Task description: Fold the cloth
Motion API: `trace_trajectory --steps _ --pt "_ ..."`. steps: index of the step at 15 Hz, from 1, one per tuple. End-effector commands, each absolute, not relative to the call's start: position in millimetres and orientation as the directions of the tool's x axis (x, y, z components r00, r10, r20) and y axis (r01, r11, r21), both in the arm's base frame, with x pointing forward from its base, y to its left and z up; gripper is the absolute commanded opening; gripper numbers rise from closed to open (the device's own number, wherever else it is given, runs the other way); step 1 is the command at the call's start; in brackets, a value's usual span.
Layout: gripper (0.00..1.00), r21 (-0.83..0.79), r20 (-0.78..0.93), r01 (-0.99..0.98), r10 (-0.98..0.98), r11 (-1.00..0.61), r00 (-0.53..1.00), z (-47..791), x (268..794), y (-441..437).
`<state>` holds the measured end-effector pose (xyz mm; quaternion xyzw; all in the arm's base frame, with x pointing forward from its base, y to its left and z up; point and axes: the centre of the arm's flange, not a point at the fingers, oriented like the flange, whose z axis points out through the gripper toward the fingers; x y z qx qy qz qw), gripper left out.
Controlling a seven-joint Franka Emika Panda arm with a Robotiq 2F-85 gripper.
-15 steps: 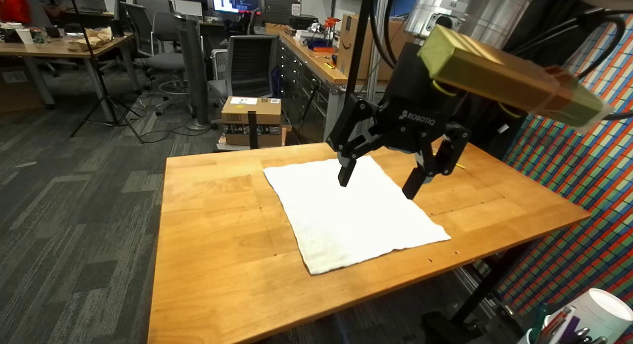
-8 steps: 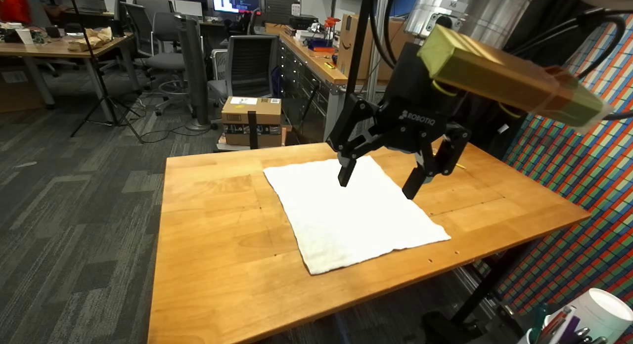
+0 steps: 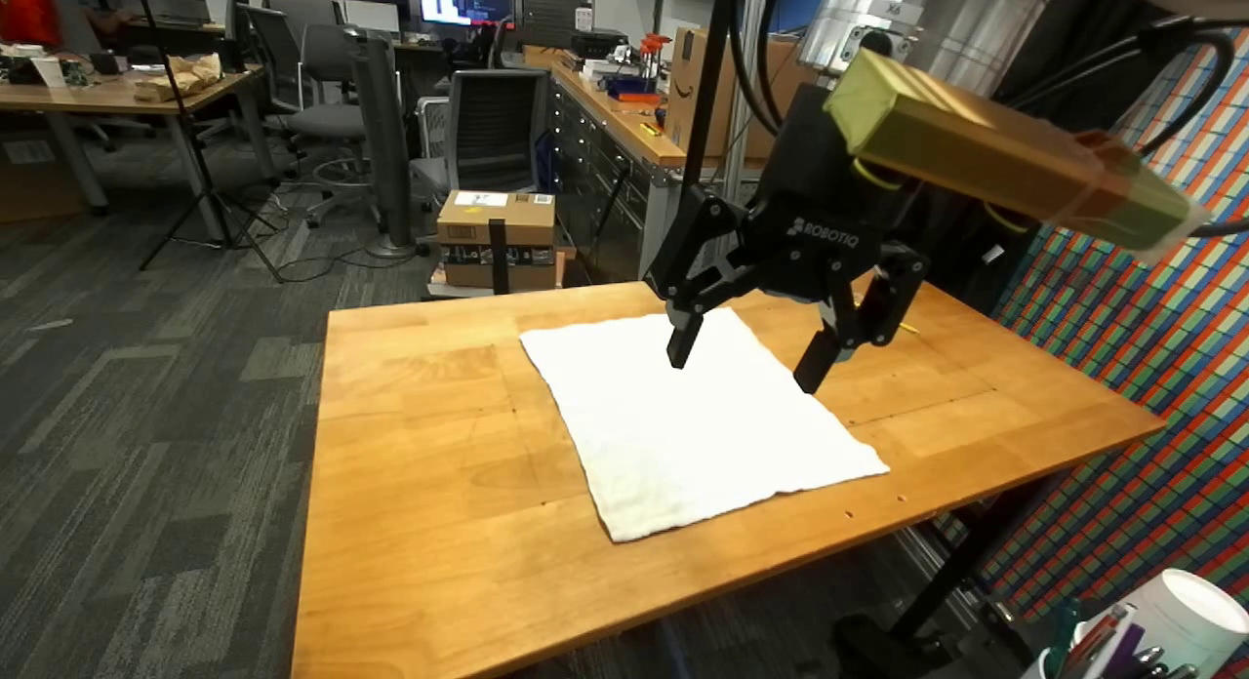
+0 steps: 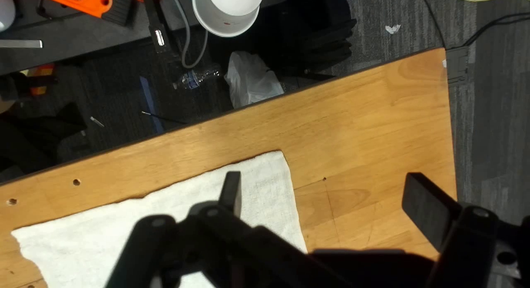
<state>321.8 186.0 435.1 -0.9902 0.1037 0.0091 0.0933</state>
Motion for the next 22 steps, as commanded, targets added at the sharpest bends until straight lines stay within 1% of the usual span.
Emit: trace_trajectory --steps 1,6,12,17,22 --pt "1.00 -0.183 -0.037 -0.207 -0.204 -0.961 0.978 435.1 321.8 186.0" --pt "1.00 -0.168 -0.016 -0.177 -0.177 -0.970 0.984 427.0 326.2 192.0" --pt "1.00 -0.049 0.085 -0.062 -0.066 -0.997 0.994 399.0 346.3 161.5" --pt "1.00 0.022 0.101 -0.051 -0.049 -0.998 0.994 375.7 366.0 106.8" --pt "1.00 0.013 0.102 -0.120 -0.118 -0.993 0.988 369.5 386.2 31.7"
